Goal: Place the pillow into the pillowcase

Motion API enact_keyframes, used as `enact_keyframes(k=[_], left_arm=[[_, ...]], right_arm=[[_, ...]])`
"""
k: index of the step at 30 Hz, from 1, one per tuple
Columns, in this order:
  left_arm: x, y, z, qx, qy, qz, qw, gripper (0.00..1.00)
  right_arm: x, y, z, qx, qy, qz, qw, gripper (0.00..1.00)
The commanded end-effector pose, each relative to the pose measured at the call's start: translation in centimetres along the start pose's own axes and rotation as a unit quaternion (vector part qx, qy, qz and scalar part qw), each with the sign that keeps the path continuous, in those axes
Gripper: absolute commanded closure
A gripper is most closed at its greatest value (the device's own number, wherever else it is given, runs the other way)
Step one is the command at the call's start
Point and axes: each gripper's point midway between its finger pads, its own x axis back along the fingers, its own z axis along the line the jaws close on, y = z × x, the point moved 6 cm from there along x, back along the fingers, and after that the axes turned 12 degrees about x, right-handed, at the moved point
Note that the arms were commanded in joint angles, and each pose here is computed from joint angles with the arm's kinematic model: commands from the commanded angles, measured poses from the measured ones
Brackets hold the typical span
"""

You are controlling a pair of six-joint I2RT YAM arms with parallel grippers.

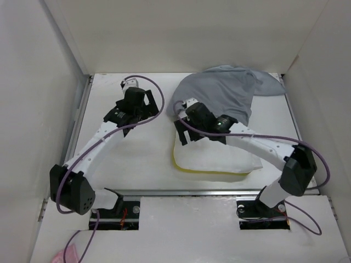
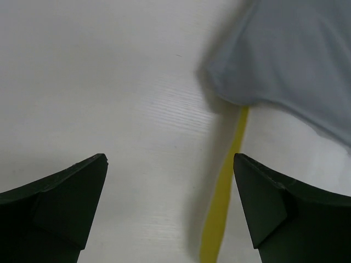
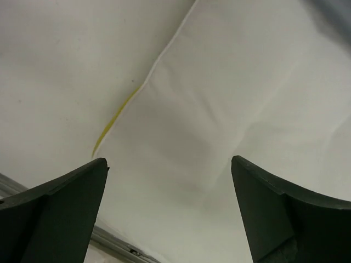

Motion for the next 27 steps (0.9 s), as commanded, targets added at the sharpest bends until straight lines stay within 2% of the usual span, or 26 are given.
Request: enact_keyframes(k=[1,2,4,5,8,9,11,12,13,15,17,18,19,23,27], left_arm=[[-2.1,0.9,1.9,0.011,0.051,-0.018,0.998,0.0],[-2.6,0.8,2.2,0.009,0.056,-0.012,0.998,0.0],[-3.7,1.1,2.2,0.011,0.044,-0.013,0.999,0.0],[-4.1,1.1,2.1,0.006,0.034,-0.007,0.999,0.0],[-5.1,0.2,2.5,-0.001,0.036,0.004,0.999,0.0],[-5.1,0.2,2.3,-0.006,0.027,0.006,1.0,0.0],[-5.6,-0.1,2.2,-0.023,0.016,0.014,1.0,0.0],[-5.7,-0.6,1.9,-0.034,-0.006,0.027,0.999,0.0],[-6.2,-1.1,2.1,-0.059,-0.019,0.033,0.997,0.0],[-6.6,-2.0,1.9,-0.079,-0.041,0.062,0.994,0.0],[-6.7,-3.4,0.8,-0.12,-0.073,0.078,0.987,0.0],[-7.2,-3.9,0.2,-0.134,-0.086,0.073,0.985,0.0],[-7.4,-4.7,-0.3,-0.147,-0.108,0.084,0.98,0.0],[-8.6,-6.9,-2.3,-0.212,-0.169,0.107,0.957,0.0],[-8.8,-8.0,-4.8,-0.259,-0.193,0.115,0.939,0.0]], right_arm=[[-2.4,-0.9,0.4,-0.044,-0.034,0.042,0.998,0.01],[-4.2,-1.4,0.5,-0.061,-0.052,0.06,0.995,0.01],[-5.8,-0.3,-0.3,-0.074,-0.106,0.047,0.99,0.01],[-7.9,-1.4,-0.2,-0.072,-0.125,0.075,0.987,0.01],[-10.6,-2.1,-0.1,-0.061,-0.15,0.108,0.981,0.01],[-12.3,-3.7,-0.1,-0.061,-0.165,0.131,0.976,0.02],[-13.1,-5.2,-0.2,-0.051,-0.175,0.152,0.971,0.3],[-12.8,-5.3,-0.4,-0.056,-0.183,0.148,0.97,0.61],[-12.3,-5.7,-1.3,-0.061,-0.199,0.149,0.967,1.0],[-10.7,-5.1,-2.0,-0.074,-0.205,0.133,0.967,1.0],[-7.5,-2.7,-3.0,-0.067,-0.188,0.086,0.976,1.0],[-6.6,-2.9,-3.4,-0.067,-0.166,0.085,0.98,1.0],[-4.4,-1.2,-3.9,-0.072,-0.146,0.043,0.986,1.0],[-0.4,0.5,-4.8,-0.063,-0.093,-0.005,0.994,1.0],[1.9,1.2,-4.9,-0.06,-0.083,-0.016,0.995,1.0]])
